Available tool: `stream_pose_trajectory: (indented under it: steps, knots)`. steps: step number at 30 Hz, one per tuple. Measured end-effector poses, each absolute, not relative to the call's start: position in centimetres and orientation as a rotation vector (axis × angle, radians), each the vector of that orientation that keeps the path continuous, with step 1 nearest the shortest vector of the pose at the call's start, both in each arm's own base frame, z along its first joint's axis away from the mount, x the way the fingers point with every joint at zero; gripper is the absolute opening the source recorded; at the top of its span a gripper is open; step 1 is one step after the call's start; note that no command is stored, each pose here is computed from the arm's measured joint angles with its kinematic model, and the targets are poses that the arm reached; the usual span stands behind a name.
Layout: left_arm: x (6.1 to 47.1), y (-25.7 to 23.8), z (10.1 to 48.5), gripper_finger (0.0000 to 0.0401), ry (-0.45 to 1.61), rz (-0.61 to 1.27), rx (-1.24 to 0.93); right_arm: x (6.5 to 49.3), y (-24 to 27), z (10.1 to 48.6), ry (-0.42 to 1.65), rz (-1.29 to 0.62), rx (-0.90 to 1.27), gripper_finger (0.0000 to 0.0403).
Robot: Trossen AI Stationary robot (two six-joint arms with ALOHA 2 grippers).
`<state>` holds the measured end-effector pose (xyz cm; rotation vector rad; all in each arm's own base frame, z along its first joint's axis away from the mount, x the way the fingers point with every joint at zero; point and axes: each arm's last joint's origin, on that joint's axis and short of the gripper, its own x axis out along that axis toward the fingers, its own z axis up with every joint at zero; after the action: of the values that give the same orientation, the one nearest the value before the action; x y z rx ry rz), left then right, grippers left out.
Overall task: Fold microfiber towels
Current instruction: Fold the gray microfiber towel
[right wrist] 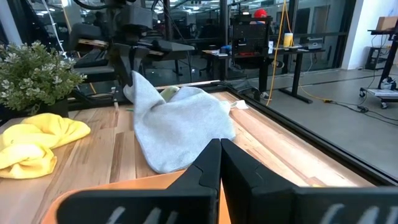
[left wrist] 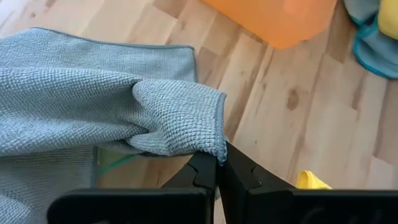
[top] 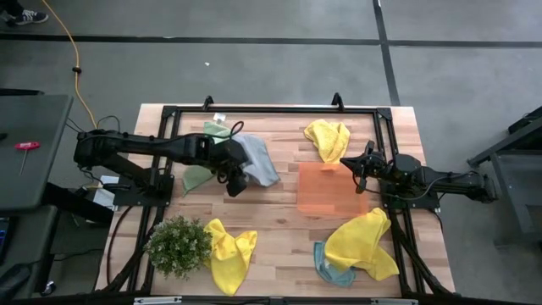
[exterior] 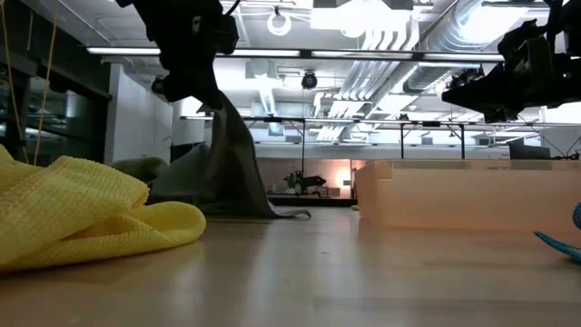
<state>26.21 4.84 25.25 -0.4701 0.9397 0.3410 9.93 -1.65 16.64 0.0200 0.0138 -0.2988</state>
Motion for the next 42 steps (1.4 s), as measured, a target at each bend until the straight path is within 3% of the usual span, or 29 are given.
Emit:
stream_pose_trajectory:
  steps: [6, 12, 16, 23, 28, 34, 42]
  knots:
    - [26.2, 4.7, 25.2, 0.0000, 0.942, 0.336, -0.447, 9.9, -1.6, 16.7, -0.013, -0.299, 0.110, 0.0000]
    - [26.2, 4.8, 25.2, 0.0000, 0.941, 0.338, -0.445, 9.5, -2.0, 19.1, -0.373, -0.359, 0.619, 0.0000]
    - [26.2, 4.8, 25.3, 0.0000, 0.940, 0.345, -0.450, 9.2, -2.4, 19.4, -0.503, -0.475, 0.794, 0.0000]
    - [26.2, 4.9, 25.3, 0.0000, 0.935, 0.374, -0.435, 9.7, -2.0, 21.0, -0.574, -0.243, 0.833, 0.0000]
    - [26.2, 4.8, 25.3, 0.0000, 0.935, 0.373, -0.435, 12.1, -1.9, 23.9, -0.393, -0.194, 0.765, 0.0000]
    - [26.2, 4.8, 25.3, 0.0000, 0.937, 0.365, -0.440, 17.8, -2.1, 26.3, 0.100, -0.170, 0.592, 0.0014]
    - [26.2, 4.8, 25.2, 0.0000, 0.940, 0.360, -0.435, 26.3, -3.0, 24.9, 0.695, -0.028, 0.336, 0.0131]
